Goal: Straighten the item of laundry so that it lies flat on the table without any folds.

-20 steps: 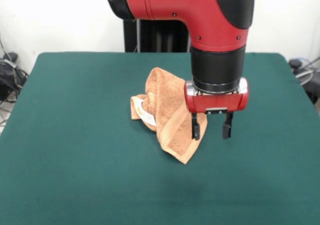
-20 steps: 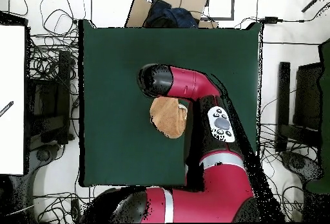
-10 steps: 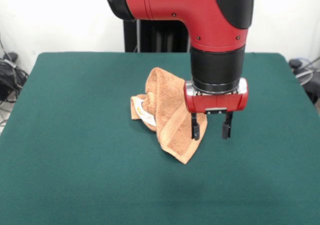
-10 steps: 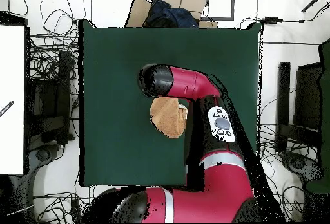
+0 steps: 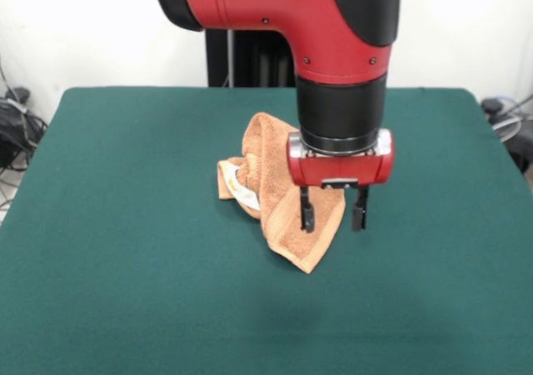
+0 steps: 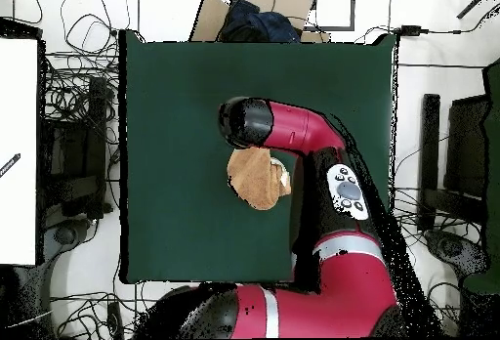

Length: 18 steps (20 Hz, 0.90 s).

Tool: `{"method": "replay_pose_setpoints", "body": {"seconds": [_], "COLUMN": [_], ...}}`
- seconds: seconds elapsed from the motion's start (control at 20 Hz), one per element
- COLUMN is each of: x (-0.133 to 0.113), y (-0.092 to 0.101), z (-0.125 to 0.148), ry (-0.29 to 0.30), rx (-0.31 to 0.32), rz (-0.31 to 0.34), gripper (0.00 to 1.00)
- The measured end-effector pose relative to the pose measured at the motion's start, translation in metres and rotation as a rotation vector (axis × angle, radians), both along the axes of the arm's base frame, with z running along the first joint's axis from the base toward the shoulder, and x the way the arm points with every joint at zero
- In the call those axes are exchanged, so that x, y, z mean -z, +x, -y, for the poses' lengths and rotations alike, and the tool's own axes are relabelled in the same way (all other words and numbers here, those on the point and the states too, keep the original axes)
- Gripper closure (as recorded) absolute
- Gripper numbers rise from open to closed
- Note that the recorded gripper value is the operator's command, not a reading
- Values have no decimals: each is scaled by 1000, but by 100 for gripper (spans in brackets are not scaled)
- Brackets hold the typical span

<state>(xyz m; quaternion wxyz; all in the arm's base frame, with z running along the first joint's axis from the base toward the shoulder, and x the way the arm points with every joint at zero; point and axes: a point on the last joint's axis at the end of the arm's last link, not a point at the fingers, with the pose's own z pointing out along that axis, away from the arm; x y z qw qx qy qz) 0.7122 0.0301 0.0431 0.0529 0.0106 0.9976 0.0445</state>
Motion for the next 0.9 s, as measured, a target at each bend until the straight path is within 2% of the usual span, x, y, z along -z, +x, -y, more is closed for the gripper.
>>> {"method": "replay_pose_setpoints", "body": {"seconds": [0.35, 0.9], "x": [1, 25], "y": [-8, -20], "z": [15, 0], "ry": [2, 15], "rx": [21, 4], "rz": [-15, -56], "gripper": [0, 0]}}
